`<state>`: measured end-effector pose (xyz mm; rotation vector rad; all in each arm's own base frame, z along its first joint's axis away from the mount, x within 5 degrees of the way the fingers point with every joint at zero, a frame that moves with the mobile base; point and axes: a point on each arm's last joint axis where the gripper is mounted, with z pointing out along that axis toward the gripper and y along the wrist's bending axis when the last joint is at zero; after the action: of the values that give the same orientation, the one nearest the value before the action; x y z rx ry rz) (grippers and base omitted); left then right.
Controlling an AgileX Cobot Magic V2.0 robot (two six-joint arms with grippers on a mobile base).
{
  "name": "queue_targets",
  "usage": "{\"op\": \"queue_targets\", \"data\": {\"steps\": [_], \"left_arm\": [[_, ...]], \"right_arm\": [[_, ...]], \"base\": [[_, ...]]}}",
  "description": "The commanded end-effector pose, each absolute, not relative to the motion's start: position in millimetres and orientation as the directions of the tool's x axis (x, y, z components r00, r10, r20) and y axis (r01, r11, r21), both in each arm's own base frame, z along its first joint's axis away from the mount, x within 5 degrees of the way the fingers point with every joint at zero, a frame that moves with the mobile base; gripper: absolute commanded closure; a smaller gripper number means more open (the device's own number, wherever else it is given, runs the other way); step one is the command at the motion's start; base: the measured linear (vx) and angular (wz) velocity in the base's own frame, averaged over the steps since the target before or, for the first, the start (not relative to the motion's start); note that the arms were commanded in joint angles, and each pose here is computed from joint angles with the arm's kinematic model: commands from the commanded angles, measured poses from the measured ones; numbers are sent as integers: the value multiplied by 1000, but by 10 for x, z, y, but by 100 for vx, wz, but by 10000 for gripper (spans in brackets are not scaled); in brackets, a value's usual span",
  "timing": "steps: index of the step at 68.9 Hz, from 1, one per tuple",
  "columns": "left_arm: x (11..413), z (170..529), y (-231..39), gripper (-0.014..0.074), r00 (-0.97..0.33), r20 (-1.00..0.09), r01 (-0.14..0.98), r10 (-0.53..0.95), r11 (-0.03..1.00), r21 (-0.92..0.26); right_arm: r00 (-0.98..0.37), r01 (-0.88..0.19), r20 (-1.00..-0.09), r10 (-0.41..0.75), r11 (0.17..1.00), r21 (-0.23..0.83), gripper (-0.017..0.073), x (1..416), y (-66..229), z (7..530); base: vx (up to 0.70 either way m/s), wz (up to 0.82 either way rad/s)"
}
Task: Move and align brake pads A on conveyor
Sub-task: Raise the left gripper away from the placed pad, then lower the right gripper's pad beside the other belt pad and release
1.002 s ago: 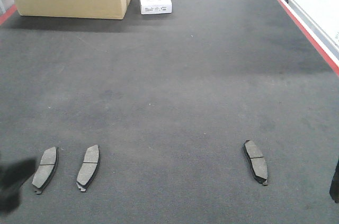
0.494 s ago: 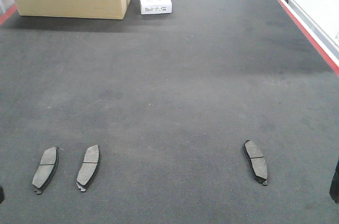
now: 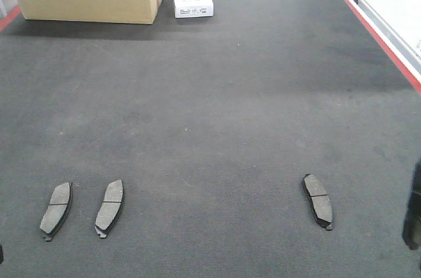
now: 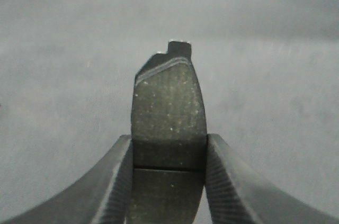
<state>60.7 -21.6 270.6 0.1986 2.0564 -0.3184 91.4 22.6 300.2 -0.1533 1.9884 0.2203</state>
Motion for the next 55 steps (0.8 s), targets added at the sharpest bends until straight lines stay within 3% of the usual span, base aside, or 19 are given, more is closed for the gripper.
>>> {"op": "queue_targets", "data": {"steps": [1, 15, 28, 40, 55], "left_arm": [[628, 2842, -234, 108, -418, -908, 292, -17, 944, -152], [628, 2842, -234, 108, -418, -908, 292, -17, 944, -152], [628, 2841, -234, 108, -419, -908, 292, -16, 944, -152], [628, 2841, -234, 108, -419, -908, 292, -16, 944, -152], [628, 2841, -234, 108, -419, -908, 292, -16, 944, -152]], "right_arm": [[-385, -208, -922, 37, 970, 126, 543, 1102, 276, 3250], [-591, -191, -805, 58, 959, 209, 510, 1676, 448, 3296], [-786, -162, -618, 11, 961, 224, 493, 2269, 602, 3081], [-875, -137, -484, -13, 965, 222, 489, 2689, 728, 2757], [-916, -195, -388, -105, 960, 201, 475, 2970, 1252, 2387]], "base": [[0, 0], [0, 0], [0, 0], [0, 0], [0, 0]]}}
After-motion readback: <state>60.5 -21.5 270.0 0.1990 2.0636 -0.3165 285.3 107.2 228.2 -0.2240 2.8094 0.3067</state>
